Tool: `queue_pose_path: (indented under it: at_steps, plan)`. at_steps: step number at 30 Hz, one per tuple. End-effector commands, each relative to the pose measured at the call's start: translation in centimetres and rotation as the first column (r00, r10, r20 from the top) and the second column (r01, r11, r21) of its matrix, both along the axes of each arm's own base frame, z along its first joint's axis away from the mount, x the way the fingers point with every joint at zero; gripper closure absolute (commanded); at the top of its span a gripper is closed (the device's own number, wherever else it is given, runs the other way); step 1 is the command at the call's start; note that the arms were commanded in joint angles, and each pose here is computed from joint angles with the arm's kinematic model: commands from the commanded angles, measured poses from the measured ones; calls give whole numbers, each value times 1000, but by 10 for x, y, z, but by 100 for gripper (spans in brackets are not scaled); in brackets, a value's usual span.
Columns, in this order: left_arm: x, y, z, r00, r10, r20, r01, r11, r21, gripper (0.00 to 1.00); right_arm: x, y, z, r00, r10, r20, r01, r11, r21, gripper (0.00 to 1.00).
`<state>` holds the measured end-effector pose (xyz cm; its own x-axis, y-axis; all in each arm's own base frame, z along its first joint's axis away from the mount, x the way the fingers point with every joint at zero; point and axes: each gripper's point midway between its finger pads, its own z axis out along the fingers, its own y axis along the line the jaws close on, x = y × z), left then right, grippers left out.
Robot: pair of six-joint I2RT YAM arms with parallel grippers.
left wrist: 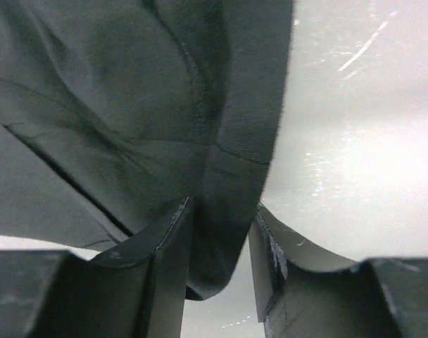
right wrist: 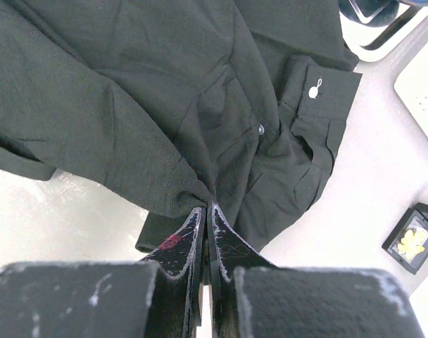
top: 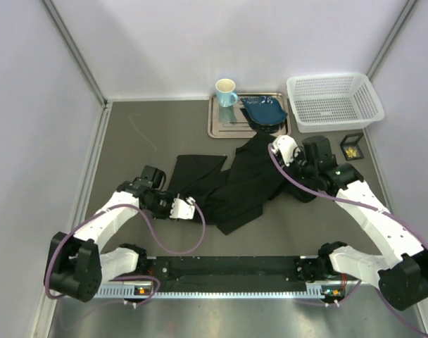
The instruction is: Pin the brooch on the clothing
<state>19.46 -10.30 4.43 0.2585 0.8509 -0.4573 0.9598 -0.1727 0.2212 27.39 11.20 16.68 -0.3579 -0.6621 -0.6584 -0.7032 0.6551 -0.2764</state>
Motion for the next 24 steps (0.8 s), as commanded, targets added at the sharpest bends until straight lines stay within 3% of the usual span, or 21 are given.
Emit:
queue_pose_path:
  at_steps: [1, 6, 8, 10, 13, 15, 16, 19, 20, 22, 24]
  plan:
    - [25, -1, 1, 994, 55, 91, -56, 998, 7, 62, 5, 0, 25, 997, -30, 65, 27, 998, 49, 100]
    - [29, -14, 22, 988, 137, 75, -130, 987, -93, 92, 4, 0, 29, 997, -34, 73, 29, 998, 60, 100]
    - [30, -22, 37, 962, 271, -6, -269, 950, -158, 99, 6, 0, 34, 996, -30, 87, 25, 998, 61, 100]
    - [43, -29, 64, 911, 408, -68, -412, 883, -226, 100, 11, 1, 46, 992, -35, 118, 27, 997, 69, 100]
    - [71, -39, 115, 859, 502, -101, -503, 788, -355, 100, 27, -3, 74, 976, -78, 205, 60, 994, 92, 100]
    - [86, -39, 141, 781, 598, -180, -611, 671, -419, 100, 42, -11, 90, 959, -133, 250, 108, 988, 114, 100]
    - [100, -34, 159, 725, 653, -218, -666, 586, -461, 100, 55, -13, 109, 943, -164, 291, 128, 982, 140, 100]
    - [130, -25, 217, 657, 714, -243, -694, 447, -564, 100, 78, -26, 162, 890, -263, 374, 186, 955, 230, 100]
    - [138, -26, 248, 665, 716, -212, -659, 428, -619, 100, 84, -27, 173, 880, -278, 385, 190, 950, 249, 100]
    - [146, -28, 269, 664, 715, -217, -646, 404, -648, 100, 86, -24, 212, 850, -283, 445, 158, 942, 296, 100]
    - [150, -36, 304, 707, 681, -189, -589, 419, -691, 100, 86, -20, 236, 835, -287, 471, 131, 933, 335, 100]
